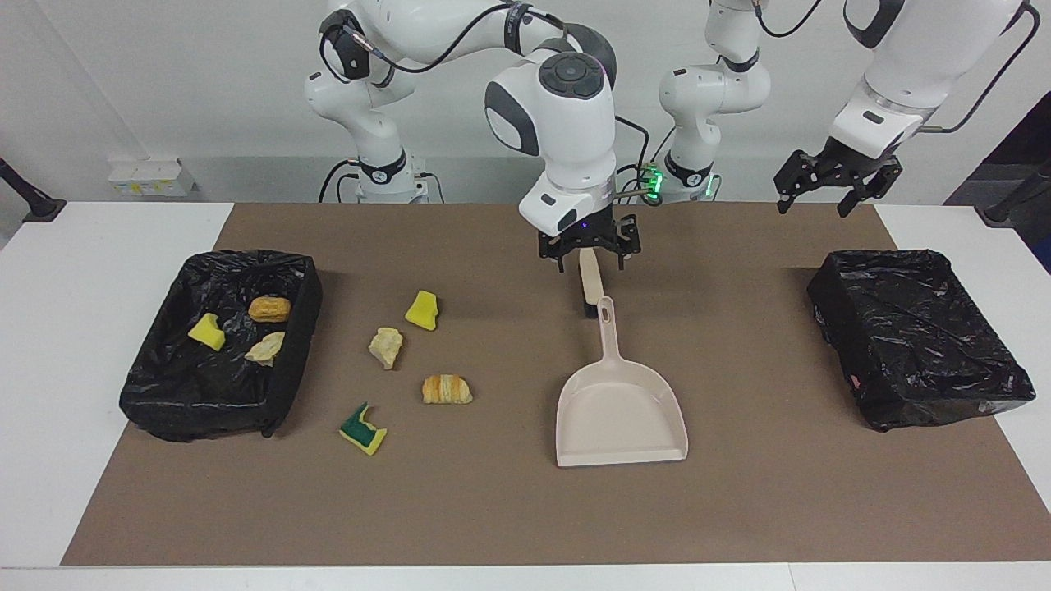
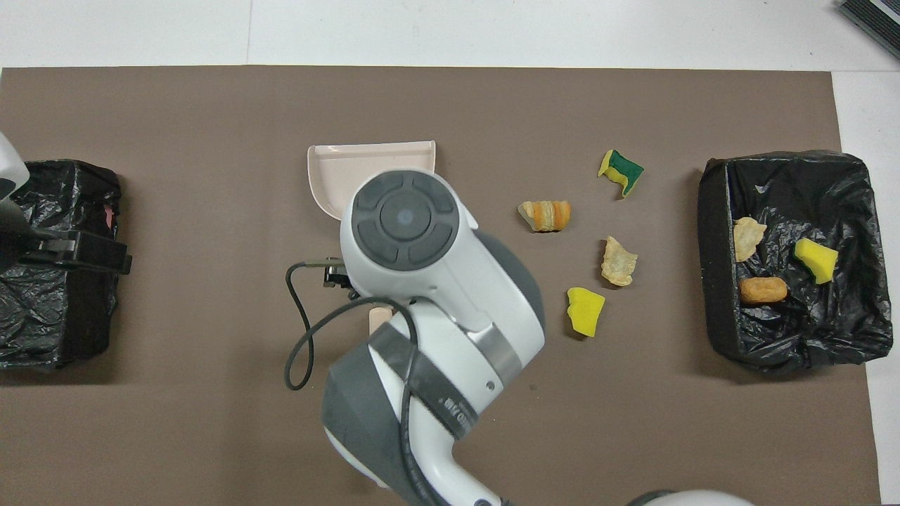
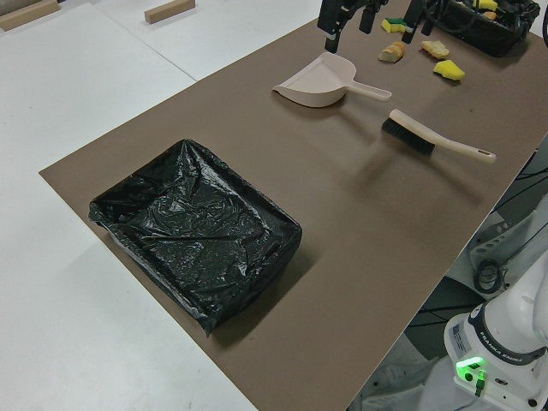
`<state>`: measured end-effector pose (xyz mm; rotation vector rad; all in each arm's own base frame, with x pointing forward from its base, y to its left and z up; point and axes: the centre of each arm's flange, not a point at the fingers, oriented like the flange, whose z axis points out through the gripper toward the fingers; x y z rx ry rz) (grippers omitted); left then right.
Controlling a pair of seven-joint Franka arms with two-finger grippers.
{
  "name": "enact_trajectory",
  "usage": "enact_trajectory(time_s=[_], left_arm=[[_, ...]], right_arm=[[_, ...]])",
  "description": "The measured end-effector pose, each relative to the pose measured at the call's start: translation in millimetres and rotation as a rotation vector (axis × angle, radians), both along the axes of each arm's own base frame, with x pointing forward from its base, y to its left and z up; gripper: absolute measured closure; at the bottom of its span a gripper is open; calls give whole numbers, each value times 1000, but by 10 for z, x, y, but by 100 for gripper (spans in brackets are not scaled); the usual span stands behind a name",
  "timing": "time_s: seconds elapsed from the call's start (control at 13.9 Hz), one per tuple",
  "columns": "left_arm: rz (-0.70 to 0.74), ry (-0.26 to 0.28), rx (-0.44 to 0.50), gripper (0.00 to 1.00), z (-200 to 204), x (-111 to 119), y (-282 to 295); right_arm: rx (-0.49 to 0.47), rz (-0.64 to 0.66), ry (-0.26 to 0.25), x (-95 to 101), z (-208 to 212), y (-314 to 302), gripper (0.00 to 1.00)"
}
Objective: Sweep and dump trash in bin
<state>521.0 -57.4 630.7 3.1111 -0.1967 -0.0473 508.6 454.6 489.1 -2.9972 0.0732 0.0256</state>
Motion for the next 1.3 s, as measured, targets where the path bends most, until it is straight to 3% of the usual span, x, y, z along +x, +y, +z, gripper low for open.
enact_trajectory(time_s=[0.36,0.58,0.72,1.01,1.3], left_arm=[[0,4,0,0,-16,-6,1],[0,7,2,0,-29,-43,1],[0,7,3,0,-25,-64,1],[0,12,4,0,-47,-81,2],[0,16,5,0,-64,-103,2]], right_arm=[[-65,39,33,-1069,-688,321,0],[-90,54,49,-1580,-1146,475,0],[-118,60,65,-1763,-1338,427,0],[-136,58,66,-1848,-1357,283,0],[-128,87,55,-2034,-1469,328,11]])
